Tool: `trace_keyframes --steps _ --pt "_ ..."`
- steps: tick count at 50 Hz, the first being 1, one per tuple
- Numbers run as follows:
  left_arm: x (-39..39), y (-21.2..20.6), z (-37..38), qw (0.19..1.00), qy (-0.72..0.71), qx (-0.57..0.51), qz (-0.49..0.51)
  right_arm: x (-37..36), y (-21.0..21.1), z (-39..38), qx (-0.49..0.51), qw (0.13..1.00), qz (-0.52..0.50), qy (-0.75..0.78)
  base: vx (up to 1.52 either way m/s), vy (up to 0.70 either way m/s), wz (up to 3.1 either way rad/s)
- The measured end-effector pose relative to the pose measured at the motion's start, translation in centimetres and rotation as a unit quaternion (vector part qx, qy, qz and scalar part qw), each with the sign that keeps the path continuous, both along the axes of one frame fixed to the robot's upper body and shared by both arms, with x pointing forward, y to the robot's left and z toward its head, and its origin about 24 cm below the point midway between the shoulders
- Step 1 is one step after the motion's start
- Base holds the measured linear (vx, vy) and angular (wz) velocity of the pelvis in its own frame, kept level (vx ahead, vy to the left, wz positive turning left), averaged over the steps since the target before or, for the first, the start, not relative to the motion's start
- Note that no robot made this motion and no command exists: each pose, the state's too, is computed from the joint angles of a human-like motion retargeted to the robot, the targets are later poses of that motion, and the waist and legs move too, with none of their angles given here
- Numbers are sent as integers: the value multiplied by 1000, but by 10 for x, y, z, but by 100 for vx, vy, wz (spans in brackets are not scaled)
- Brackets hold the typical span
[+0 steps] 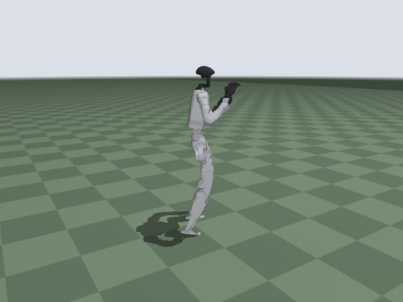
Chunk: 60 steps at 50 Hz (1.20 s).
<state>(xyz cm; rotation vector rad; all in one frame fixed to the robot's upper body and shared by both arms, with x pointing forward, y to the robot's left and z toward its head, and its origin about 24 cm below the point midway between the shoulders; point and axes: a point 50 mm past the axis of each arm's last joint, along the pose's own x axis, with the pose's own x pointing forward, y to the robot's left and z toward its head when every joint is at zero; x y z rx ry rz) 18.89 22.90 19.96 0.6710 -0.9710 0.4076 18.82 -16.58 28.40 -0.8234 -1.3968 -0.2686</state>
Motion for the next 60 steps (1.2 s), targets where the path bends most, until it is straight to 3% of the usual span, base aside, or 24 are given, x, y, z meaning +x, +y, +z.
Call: trace_keyframes --steps 25,60 --pt "-4 11 14 998 -48 1 33 -2 2 1 18 999 10 -29 0 0 0" --pt "-14 -34 56 978 -171 17 -119 -13 17 3 28 990 130 -37 0 0 0"
